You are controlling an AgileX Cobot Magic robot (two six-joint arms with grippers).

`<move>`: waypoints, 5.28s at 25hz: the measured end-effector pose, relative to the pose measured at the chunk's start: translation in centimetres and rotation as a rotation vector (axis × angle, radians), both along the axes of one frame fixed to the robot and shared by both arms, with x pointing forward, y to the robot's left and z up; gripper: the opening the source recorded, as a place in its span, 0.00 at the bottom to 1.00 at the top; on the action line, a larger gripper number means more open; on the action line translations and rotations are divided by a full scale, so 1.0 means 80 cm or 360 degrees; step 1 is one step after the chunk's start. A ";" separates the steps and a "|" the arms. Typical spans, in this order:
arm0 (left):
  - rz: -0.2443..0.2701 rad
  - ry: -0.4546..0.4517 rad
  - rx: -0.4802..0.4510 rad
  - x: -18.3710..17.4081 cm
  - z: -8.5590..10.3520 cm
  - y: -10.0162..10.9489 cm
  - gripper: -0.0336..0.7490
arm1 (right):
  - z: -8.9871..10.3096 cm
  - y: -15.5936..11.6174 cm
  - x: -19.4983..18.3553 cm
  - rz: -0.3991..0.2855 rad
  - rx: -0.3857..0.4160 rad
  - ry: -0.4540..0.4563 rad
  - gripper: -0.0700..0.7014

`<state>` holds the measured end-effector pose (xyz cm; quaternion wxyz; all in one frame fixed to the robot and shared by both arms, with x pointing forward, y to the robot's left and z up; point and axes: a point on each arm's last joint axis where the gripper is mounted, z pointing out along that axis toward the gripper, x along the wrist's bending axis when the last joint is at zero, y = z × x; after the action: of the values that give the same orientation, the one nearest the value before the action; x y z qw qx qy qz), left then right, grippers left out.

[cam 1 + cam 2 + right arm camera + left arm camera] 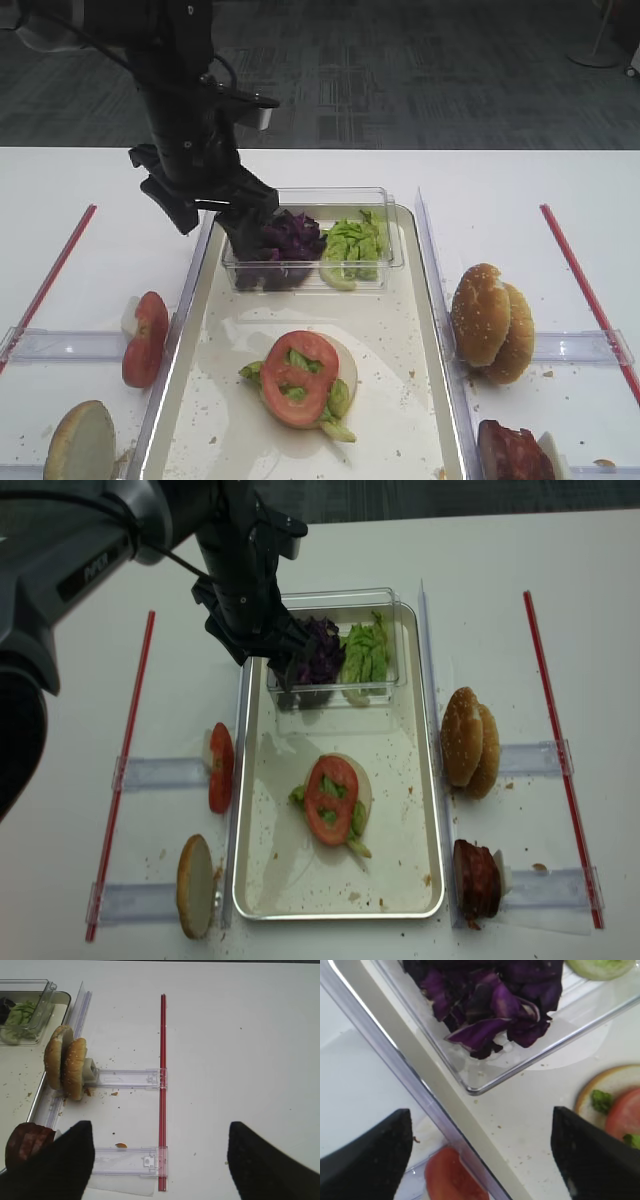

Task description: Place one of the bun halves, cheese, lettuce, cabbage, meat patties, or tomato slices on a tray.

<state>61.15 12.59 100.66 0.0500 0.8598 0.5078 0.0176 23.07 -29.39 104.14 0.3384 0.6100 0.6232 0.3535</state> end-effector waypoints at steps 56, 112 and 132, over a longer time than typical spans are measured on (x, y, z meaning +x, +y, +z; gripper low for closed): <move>0.0587 0.0088 0.0070 -0.019 0.010 0.199 0.71 | 0.000 0.000 0.000 0.0002 -0.0003 0.0000 0.83; 0.0617 -0.1225 -0.0357 -0.474 0.046 0.214 0.71 | 0.000 0.000 0.000 0.0000 0.0000 0.0000 0.83; 0.0721 -0.1348 -0.0376 -0.481 0.041 0.219 0.71 | 0.000 0.000 0.000 -0.0002 0.0002 0.0000 0.83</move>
<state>22.69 30.12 103.95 0.3440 0.6336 0.6156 0.3183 23.07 -29.39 104.14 0.3381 0.6106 0.6227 0.3538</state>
